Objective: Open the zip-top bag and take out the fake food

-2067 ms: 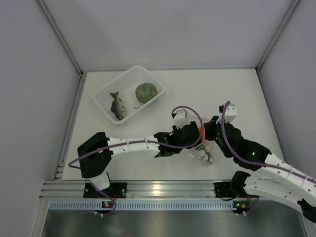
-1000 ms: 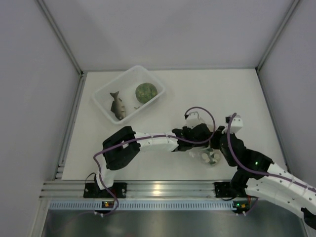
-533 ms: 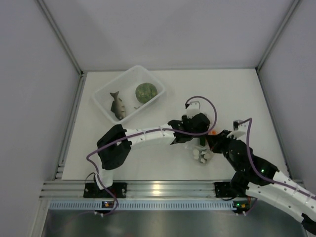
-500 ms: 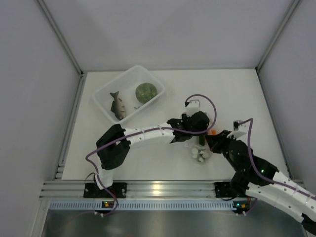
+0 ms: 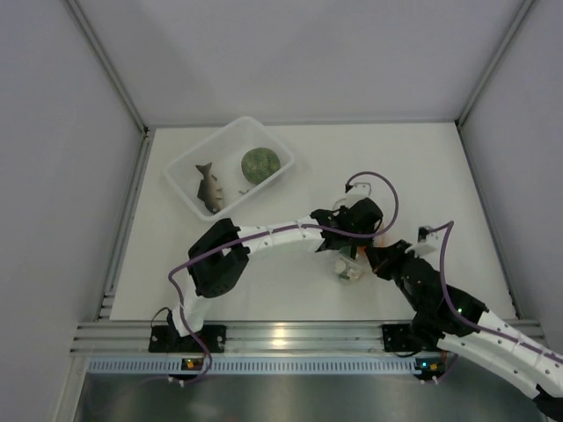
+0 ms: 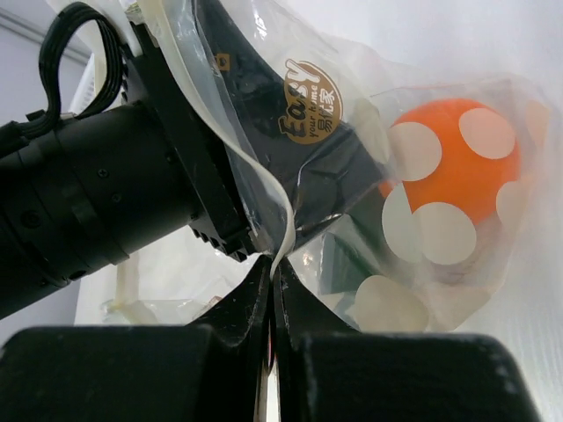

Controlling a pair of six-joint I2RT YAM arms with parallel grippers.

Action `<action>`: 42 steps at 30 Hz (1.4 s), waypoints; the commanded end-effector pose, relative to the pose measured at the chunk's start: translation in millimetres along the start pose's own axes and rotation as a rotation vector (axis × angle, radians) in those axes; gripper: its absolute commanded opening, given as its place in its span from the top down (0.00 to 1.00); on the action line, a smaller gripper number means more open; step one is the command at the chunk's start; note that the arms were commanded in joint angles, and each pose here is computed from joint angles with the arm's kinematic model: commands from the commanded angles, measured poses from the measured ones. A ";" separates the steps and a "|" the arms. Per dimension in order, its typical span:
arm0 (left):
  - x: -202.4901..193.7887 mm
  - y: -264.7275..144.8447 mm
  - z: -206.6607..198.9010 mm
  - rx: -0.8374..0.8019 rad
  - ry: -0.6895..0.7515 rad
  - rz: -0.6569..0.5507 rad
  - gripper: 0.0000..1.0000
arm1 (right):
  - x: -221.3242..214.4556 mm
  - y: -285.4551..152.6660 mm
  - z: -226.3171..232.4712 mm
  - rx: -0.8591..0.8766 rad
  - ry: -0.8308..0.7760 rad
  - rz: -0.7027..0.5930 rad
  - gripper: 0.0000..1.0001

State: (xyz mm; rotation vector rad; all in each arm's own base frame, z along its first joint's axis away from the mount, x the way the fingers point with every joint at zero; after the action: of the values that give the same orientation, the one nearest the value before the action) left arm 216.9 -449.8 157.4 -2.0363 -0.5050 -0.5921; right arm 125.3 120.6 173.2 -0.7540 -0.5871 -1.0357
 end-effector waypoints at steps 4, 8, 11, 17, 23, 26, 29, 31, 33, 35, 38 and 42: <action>-15.8 6.4 -15.6 -0.050 0.019 0.048 0.52 | 11.2 -1.5 -6.1 -0.034 0.066 -0.088 1.00; -19.3 11.4 -7.2 0.019 0.066 0.069 0.52 | 11.1 0.9 -9.8 -0.071 0.043 -0.096 1.00; -17.2 10.3 -1.6 0.069 0.103 0.065 0.52 | 10.0 3.5 -10.8 -0.100 0.013 -0.086 1.00; -15.6 11.0 16.7 0.168 0.157 0.051 0.49 | 13.9 5.8 -7.9 -0.119 -0.013 -0.094 1.00; -24.4 25.0 37.1 0.220 0.152 0.090 0.48 | 20.0 2.9 -4.5 -0.108 -0.023 -0.106 1.00; -23.3 27.5 45.4 0.243 0.153 0.089 0.47 | 21.6 0.9 -5.3 -0.110 -0.029 -0.108 1.00; -21.4 28.7 54.4 0.263 0.148 0.090 0.47 | 24.1 -1.5 -6.3 -0.109 -0.028 -0.117 1.00; -19.4 27.7 58.6 0.288 0.157 0.084 0.47 | 25.1 -2.5 -6.2 -0.105 -0.029 -0.120 1.00; -17.4 25.0 59.9 0.294 0.162 0.080 0.46 | 25.6 -2.7 -6.0 -0.104 -0.029 -0.120 1.00; -15.8 24.4 58.4 0.288 0.158 0.079 0.44 | 26.0 -2.5 -4.8 -0.102 -0.030 -0.119 1.00; -18.3 30.0 55.4 0.274 0.167 0.099 0.44 | 24.8 -1.4 -2.7 -0.094 -0.033 -0.109 1.00; -25.7 40.2 54.7 0.268 0.175 0.129 0.41 | 22.3 0.4 -1.6 -0.088 -0.055 -0.094 1.00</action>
State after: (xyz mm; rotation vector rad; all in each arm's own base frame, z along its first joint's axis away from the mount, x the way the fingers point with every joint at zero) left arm 229.1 -429.3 104.7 -1.7810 -0.3818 -0.5923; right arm 131.0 106.7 169.0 -0.8761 -0.6118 -1.1092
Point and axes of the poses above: each gripper's point midway between its finger pads, its own y axis out along the fingers, its own z axis along the line the jaws close on, x = y × z, the point moved 7 cm from there along -y, back along the fingers, and after that the axes turned 6 degrees about -y, right-handed, at the moved point
